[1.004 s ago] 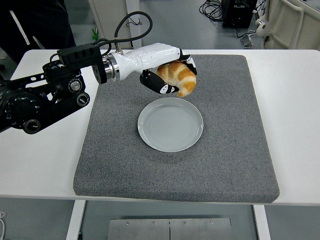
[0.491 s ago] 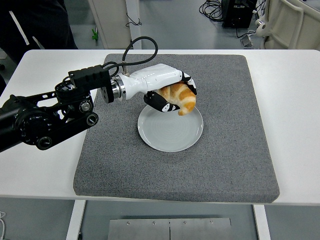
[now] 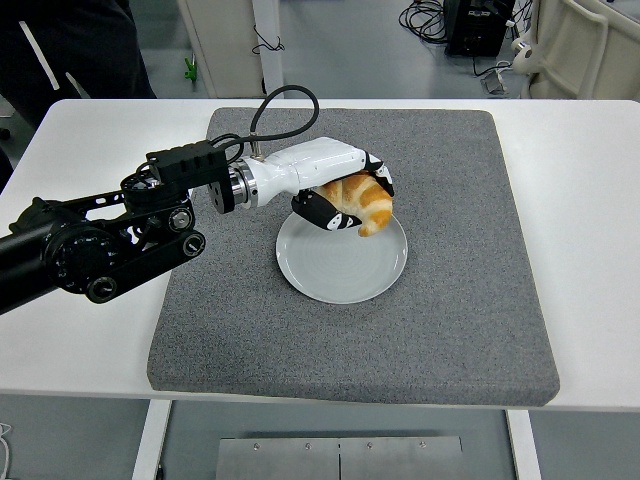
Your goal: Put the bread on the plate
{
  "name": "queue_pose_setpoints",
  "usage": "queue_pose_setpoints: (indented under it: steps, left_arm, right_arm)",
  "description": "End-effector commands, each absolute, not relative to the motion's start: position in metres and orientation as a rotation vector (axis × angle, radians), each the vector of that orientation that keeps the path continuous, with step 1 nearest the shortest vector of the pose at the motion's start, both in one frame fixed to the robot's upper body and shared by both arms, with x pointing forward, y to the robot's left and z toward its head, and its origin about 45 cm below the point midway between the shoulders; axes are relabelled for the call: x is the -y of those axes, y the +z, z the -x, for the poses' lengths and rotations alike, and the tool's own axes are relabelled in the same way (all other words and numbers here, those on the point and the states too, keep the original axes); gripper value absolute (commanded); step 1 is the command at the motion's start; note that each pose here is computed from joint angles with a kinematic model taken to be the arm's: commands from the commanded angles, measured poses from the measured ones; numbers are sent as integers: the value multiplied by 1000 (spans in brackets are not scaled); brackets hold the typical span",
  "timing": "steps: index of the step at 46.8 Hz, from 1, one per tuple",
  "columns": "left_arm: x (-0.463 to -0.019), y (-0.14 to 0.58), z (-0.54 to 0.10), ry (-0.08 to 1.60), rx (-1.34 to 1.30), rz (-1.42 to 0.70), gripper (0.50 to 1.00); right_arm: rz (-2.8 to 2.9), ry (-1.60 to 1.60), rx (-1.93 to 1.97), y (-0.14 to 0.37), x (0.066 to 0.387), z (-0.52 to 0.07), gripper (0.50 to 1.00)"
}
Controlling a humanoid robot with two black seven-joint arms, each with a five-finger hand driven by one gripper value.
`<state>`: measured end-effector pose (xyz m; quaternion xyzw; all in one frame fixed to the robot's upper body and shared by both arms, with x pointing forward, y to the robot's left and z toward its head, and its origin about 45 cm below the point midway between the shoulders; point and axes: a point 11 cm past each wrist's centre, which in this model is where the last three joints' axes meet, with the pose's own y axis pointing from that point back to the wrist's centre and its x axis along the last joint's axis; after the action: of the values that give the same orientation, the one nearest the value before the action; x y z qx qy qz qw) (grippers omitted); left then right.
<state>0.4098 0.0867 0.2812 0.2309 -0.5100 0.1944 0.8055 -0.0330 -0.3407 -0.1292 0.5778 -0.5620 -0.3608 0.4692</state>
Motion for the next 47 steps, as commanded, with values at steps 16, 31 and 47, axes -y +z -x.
queue_pose_setpoints:
  steps: [16, 31, 47]
  left_arm:
    - [-92, 259, -408, 404, 1126, -539, 549]
    - [-95, 240, -407, 397, 1140, -570, 551]
    - [-102, 232, -408, 410, 1124, -591, 554]
  right_arm:
    - [-1417, -885, 1378, -129, 341, 33, 1000]
    - [-1417, -885, 1378, -129, 341, 33, 1000]
    - [-1417, -885, 1378, -129, 341, 33, 1000]
